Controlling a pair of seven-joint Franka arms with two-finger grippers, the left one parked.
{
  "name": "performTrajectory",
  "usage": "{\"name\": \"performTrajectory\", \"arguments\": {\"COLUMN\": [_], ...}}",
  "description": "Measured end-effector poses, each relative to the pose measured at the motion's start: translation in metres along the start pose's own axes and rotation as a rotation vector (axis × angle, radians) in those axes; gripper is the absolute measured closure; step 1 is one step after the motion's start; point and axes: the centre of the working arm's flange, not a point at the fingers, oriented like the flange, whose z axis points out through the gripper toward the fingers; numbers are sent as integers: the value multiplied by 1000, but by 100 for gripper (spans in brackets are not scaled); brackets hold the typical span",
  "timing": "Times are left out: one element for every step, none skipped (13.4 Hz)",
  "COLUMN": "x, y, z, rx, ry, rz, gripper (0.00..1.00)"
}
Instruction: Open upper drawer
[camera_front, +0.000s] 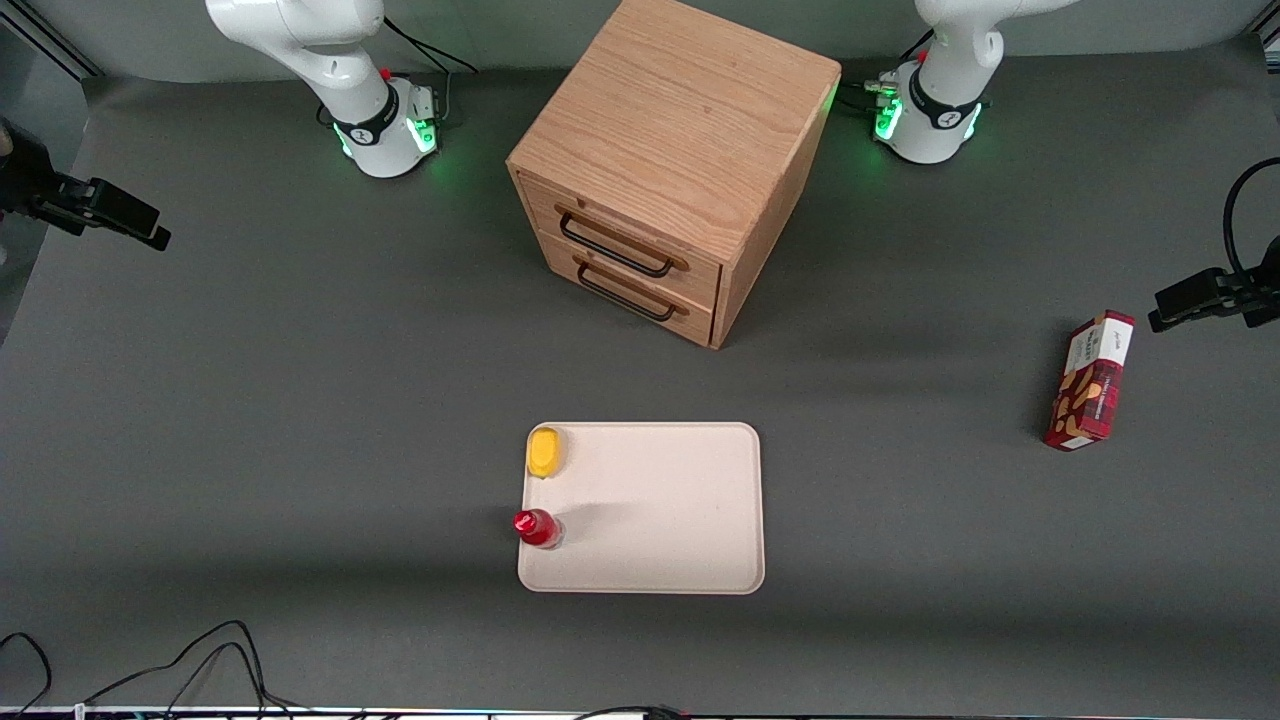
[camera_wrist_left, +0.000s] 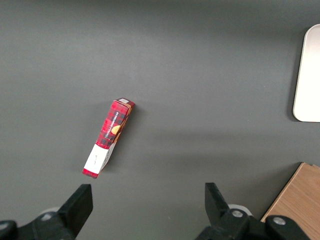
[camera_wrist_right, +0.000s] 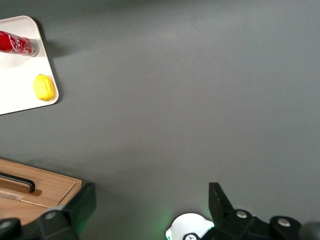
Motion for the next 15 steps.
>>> {"name": "performTrajectory", "arguments": {"x": [0, 0, 0, 0, 0, 0, 0, 0, 0, 1, 1, 0, 0, -1, -2], "y": [0, 0, 0, 0, 0, 0, 0, 0, 0, 0, 0, -1, -3, -7, -12], "z": [0, 0, 0, 0, 0, 1, 1, 1, 1, 1, 1, 1, 1, 1, 1], "rx": [0, 0, 0, 0, 0, 0, 0, 0, 0, 0, 0, 0, -1, -1, -2], "ry": [0, -1, -1, -1, -1, -1, -1, -1, -1, -2, -2, -2, -2, -2, -3], "rz": [0, 0, 0, 0, 0, 0, 0, 0, 0, 0, 0, -2, -7, -14, -23], "gripper": [0, 0, 0, 0, 0, 0, 0, 0, 0, 0, 0, 0, 0, 0, 0]}}
